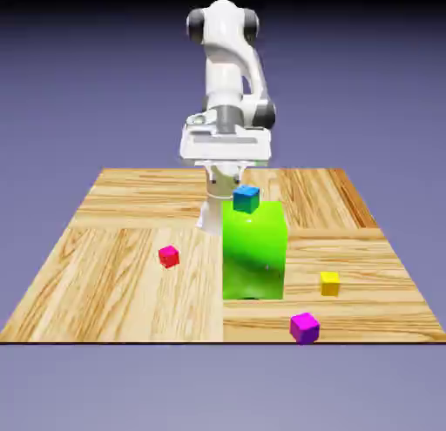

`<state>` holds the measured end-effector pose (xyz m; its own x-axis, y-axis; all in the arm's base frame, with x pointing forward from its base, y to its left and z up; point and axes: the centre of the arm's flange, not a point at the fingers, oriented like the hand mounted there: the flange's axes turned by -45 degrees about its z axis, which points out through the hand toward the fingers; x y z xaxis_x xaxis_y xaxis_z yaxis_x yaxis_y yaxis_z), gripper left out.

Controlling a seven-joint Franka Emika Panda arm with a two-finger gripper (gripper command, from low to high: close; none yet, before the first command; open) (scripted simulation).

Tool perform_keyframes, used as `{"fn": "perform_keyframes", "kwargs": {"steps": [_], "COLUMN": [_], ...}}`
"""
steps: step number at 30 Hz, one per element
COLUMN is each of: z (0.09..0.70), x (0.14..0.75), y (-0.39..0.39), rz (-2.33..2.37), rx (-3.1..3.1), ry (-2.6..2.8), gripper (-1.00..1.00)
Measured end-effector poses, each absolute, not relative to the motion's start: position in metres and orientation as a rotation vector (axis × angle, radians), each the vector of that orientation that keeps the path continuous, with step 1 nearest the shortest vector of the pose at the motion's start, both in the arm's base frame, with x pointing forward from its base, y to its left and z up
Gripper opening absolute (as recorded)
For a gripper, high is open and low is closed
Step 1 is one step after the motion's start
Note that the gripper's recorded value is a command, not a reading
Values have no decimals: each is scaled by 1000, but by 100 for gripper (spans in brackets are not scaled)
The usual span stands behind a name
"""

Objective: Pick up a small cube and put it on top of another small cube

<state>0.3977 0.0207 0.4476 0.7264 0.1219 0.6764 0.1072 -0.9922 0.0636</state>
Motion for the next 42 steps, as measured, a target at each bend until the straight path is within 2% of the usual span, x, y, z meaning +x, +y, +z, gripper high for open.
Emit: {"fn": "perform_keyframes", "kwargs": {"steps": [11,22,24,28,29,31,36,42], "z": [331,194,189,131,120,120,190,218], "x": [425,358,355,355,354,354,360,470], "y": [179,323,326,318,316,316,325,275], "rz": [446,-207,-226,-226,-226,-227,-228,-231], "rx": [2781,2215,2191,2191,2191,2191,2193,2207], "ry": [1191,2018,2039,2038,2039,2039,2039,2030], "gripper": [0,0,0,0,-100,-100,-100,-100]}}
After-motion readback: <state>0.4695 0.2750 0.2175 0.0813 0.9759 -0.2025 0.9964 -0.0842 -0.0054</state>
